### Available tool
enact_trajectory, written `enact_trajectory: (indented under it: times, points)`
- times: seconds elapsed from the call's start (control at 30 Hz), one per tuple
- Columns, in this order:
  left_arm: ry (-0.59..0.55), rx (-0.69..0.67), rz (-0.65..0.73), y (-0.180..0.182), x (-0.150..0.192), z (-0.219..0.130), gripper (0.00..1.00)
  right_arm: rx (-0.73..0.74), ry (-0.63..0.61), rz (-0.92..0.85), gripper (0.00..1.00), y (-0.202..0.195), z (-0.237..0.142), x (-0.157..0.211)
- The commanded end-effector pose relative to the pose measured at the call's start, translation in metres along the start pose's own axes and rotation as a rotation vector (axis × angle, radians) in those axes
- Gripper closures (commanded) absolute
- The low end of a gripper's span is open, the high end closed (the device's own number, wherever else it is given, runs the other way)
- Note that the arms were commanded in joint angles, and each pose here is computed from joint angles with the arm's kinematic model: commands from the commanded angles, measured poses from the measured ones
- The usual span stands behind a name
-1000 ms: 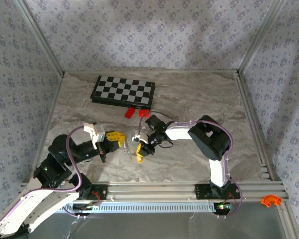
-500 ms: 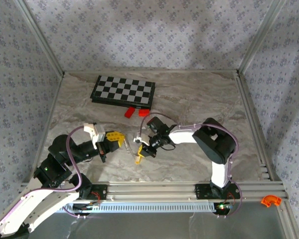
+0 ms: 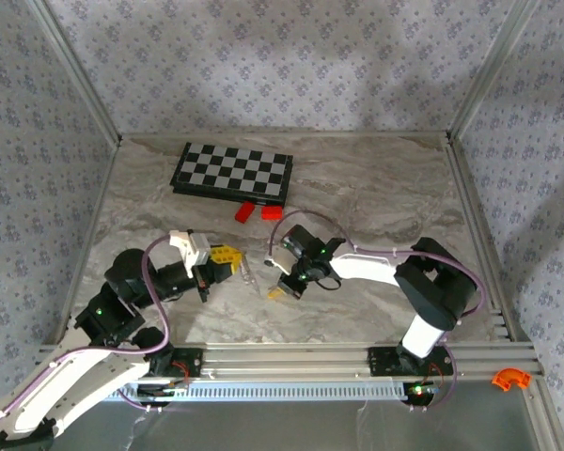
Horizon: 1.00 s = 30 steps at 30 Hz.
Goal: Put the keys on the keyring
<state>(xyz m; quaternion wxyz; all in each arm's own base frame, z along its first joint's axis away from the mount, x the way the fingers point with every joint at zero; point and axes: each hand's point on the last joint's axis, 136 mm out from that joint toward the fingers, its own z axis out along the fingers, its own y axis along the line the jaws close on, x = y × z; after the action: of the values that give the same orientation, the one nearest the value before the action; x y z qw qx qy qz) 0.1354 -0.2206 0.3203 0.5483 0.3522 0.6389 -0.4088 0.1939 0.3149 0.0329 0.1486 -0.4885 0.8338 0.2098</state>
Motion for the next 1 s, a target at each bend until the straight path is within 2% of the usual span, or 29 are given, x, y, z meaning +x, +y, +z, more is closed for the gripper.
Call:
enact_trajectory:
  times: [0.0, 0.2, 0.43, 0.57, 0.73, 0.97]
  points:
    - [-0.063, 0.016, 0.051, -0.004, -0.017, -0.003, 1.0, 0.08, 0.16, 0.098, 1.0, 0.0, -0.009, 0.029]
    - [-0.057, 0.011, 0.056, -0.004, -0.014, -0.005, 1.0, 0.11, 0.223, 0.17, 1.0, 0.001, -0.01, 0.044]
    - [-0.062, 0.016, 0.057, -0.005, -0.013, -0.006, 1.0, 0.096, 0.21, 0.211, 1.0, 0.003, -0.01, 0.038]
    - [-0.066, 0.021, 0.054, -0.006, -0.015, -0.007, 1.0, 0.085, 0.179, 0.233, 0.89, 0.004, -0.011, 0.033]
    - [-0.065, 0.024, 0.048, -0.007, -0.015, -0.008, 1.0, 0.056, 0.109, 0.284, 0.71, 0.005, -0.02, 0.024]
    - [-0.075, 0.023, 0.036, -0.009, -0.016, -0.014, 1.0, -0.024, -0.011, 0.405, 0.56, 0.002, -0.038, 0.019]
